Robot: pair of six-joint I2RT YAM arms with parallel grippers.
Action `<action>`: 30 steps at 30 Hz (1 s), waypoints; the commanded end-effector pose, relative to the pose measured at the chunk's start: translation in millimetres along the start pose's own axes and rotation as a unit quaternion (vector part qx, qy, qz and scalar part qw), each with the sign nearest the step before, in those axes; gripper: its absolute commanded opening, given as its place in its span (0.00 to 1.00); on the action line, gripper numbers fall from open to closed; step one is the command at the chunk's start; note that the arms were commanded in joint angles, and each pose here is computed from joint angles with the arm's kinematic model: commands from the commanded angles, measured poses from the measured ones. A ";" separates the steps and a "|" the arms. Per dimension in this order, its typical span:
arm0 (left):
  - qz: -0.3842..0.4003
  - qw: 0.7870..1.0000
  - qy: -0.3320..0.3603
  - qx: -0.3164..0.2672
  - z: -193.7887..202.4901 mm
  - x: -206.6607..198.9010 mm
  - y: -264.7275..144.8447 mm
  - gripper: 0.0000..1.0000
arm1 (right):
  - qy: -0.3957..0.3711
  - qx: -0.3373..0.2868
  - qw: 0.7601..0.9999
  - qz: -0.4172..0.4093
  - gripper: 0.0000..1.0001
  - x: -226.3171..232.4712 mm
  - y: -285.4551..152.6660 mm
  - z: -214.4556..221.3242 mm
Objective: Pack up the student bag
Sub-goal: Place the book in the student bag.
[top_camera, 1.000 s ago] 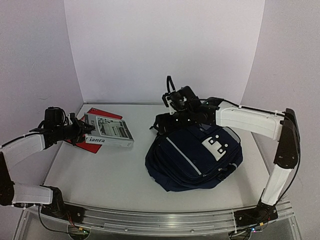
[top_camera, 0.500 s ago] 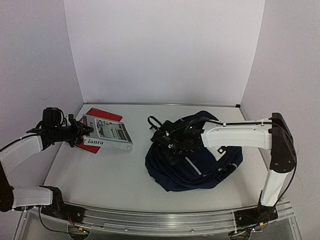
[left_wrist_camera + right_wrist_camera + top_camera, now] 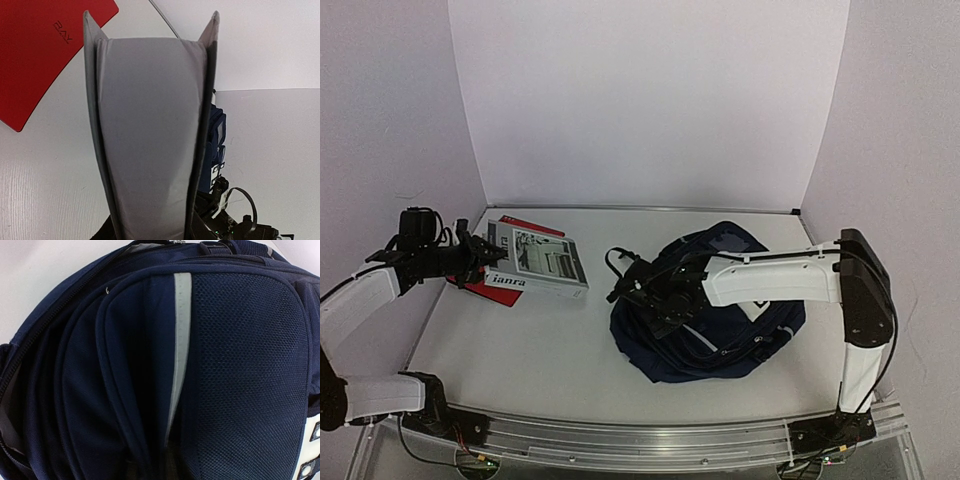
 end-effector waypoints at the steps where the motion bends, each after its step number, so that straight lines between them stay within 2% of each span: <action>1: 0.079 0.993 0.075 0.047 1.6 -46.3 -13.7 0.31 | 0.069 -0.029 0.997 -0.005 0.00 -11.8 -18.1 -26.7; 7: 0.108 0.985 0.080 0.112 19.1 -54.8 -12.9 0.31 | 0.190 -0.101 0.975 -0.062 0.00 -77.2 -70.3 -71.5; 13: 0.114 0.978 0.058 0.165 49.5 -41.6 9.6 0.31 | 0.276 -0.177 0.933 -0.151 0.00 -121.6 -107.4 -99.2; 17: 0.130 0.975 0.042 0.177 61.9 -35.4 22.4 0.30 | 0.286 -0.205 0.912 -0.212 0.00 -123.2 -122.0 -111.1; 21: 0.143 0.976 0.033 0.164 58.7 -33.3 28.7 0.29 | 0.289 -0.221 0.894 -0.263 0.00 -118.7 -132.9 -118.6; 25: 0.169 0.972 0.034 0.160 59.2 -42.5 30.6 0.29 | 0.295 -0.238 0.879 -0.289 0.00 -119.2 -144.8 -125.0; 30: 0.161 0.973 0.023 0.160 59.3 -40.4 42.9 0.29 | 0.305 -0.254 0.862 -0.315 0.00 -119.6 -154.9 -134.4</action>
Point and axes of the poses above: each gripper's point midway between its finger pads, its own y axis out along the fingers, its own x axis along the line the jaws close on, z = x × y, the point moved 7 cm from there along -y, back along the fingers, and after that the axes turned 9 degrees about -y, right-handed, at the moved point
